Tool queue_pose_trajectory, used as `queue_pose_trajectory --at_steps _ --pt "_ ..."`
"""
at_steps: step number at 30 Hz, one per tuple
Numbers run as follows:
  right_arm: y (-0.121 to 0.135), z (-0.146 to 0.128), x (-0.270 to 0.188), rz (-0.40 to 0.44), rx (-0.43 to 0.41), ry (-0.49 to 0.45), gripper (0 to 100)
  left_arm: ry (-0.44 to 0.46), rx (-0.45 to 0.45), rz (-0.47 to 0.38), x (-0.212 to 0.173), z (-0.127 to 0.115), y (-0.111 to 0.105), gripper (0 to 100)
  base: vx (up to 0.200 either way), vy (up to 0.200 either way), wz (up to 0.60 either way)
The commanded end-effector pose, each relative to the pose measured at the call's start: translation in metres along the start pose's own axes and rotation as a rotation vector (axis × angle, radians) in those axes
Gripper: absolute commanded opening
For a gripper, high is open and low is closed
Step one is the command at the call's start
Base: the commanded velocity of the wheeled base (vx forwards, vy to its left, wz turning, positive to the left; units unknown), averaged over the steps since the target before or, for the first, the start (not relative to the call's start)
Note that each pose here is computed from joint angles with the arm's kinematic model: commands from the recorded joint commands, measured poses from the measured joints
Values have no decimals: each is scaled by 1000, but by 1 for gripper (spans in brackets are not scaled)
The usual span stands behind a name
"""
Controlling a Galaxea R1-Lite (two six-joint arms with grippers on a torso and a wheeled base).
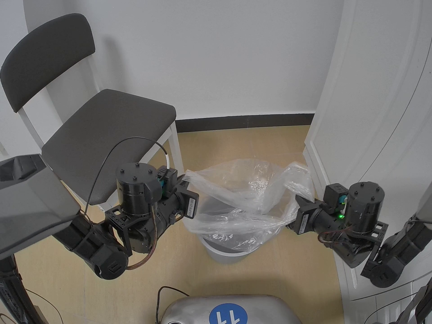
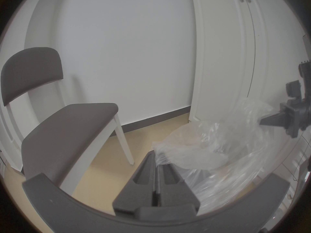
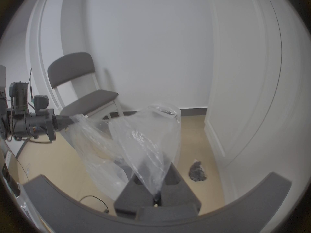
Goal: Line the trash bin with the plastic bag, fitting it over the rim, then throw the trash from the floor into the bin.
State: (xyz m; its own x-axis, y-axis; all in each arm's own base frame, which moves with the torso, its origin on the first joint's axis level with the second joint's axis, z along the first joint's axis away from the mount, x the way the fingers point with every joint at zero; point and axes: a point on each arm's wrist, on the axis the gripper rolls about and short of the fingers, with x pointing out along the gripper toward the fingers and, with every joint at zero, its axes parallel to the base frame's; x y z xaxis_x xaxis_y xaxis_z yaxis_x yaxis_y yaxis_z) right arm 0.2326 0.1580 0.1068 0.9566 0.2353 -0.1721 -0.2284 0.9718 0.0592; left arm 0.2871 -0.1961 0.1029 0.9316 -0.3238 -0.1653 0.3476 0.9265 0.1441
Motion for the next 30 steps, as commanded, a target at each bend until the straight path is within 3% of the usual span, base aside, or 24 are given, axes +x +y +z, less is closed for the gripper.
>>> queue_pose_trajectory --at_steps 1,8,17,23,25,30 --pt "25 -53 22 58 7 63 0 -15 9 -54 0 -10 -23 0 0 0 0" --pt "33 -76 38 73 33 38 0 -46 4 -60 6 -17 -30 0 0 0 0" --pt "31 -81 45 60 49 46 0 -44 -5 -63 17 -22 -34 0 0 0 0" --pt "18 -75 51 20 58 26 0 -96 -37 -50 32 -26 -38 0 0 0 0" --pt "9 -67 52 -4 63 5 0 -105 -40 -38 33 -25 -35 0 0 0 0" --pt "-12 -35 37 -61 29 -13 0 -170 -67 81 39 0 12 0 0 0 0"
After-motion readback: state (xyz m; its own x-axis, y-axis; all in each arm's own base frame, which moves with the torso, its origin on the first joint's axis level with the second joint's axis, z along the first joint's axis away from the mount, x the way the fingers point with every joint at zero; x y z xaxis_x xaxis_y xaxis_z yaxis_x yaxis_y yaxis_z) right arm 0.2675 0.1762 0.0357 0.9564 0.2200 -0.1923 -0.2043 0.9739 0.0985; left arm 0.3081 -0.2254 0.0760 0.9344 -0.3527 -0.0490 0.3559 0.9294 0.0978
